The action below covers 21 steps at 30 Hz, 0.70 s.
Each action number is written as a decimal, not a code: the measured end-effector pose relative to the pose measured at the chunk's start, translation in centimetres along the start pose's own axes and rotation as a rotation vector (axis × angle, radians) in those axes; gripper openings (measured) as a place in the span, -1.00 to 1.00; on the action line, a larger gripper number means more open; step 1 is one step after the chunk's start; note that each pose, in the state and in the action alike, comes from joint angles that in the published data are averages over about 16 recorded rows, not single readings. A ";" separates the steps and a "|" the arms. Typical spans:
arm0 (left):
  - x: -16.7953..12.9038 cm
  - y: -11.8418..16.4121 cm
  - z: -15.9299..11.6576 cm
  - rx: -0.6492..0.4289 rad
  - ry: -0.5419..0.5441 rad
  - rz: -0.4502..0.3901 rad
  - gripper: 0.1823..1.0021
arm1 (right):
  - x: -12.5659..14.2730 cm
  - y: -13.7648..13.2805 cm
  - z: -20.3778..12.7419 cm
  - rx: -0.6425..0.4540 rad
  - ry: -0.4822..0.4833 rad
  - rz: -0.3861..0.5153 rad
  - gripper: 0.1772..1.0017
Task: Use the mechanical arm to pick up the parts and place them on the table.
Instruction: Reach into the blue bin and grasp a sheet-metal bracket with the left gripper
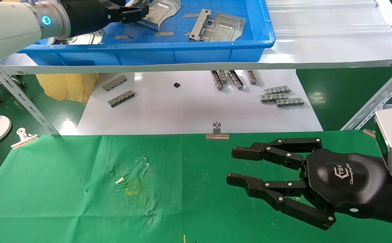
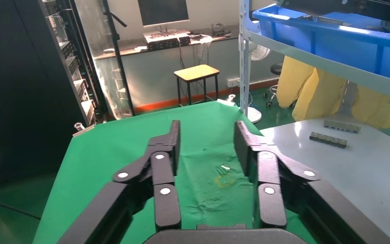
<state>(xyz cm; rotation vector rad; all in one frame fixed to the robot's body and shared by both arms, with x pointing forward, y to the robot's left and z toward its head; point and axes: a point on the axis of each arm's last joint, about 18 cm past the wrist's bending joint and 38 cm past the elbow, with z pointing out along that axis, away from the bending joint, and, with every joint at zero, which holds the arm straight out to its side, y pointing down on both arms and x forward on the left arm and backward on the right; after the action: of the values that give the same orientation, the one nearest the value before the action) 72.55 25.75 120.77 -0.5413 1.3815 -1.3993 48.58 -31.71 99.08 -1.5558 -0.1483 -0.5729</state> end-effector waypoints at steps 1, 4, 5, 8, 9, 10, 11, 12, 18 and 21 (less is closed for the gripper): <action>0.0 0.0 0.0 0.000 -0.003 0.000 0.44 | 0.0 0.0 0.0 0.000 0.000 0.000 -0.47; -0.1 0.0 0.1 -0.001 -0.009 0.004 0.26 | 0.0 0.0 0.0 0.000 0.000 0.000 -0.34; -0.1 0.0 0.1 -0.001 -0.011 0.005 0.22 | 0.0 0.0 0.0 0.000 0.000 0.000 -0.27; -0.1 0.0 0.1 -0.002 -0.014 0.011 0.04 | 0.0 0.0 0.0 0.000 0.000 0.000 -0.08; -0.1 0.0 0.1 -0.002 -0.014 0.012 -0.03 | 0.0 0.0 0.0 0.000 0.000 0.000 -0.04; -0.1 0.0 0.1 -0.002 -0.015 0.014 -0.09 | 0.0 0.0 0.0 0.000 0.000 0.000 0.01; -0.1 -0.1 0.1 -0.002 -0.015 0.016 -0.14 | 0.0 0.0 0.0 0.000 0.000 0.000 0.06; -0.1 -0.1 0.1 -0.001 -0.015 0.018 -0.18 | 0.0 0.0 0.0 0.000 0.000 0.000 0.12; -0.1 -0.8 0.0 0.019 -0.010 0.030 -0.50 | 0.0 0.0 0.0 0.000 0.000 0.000 0.45; -0.2 -1.6 -0.3 0.039 0.003 0.038 -0.61 | 0.0 0.0 0.0 0.000 0.000 0.000 0.59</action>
<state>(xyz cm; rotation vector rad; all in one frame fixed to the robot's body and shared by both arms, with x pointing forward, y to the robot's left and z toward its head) 71.82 25.70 122.18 -0.4851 1.3572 -1.3945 48.58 -31.71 99.08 -1.5558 -0.1483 -0.5729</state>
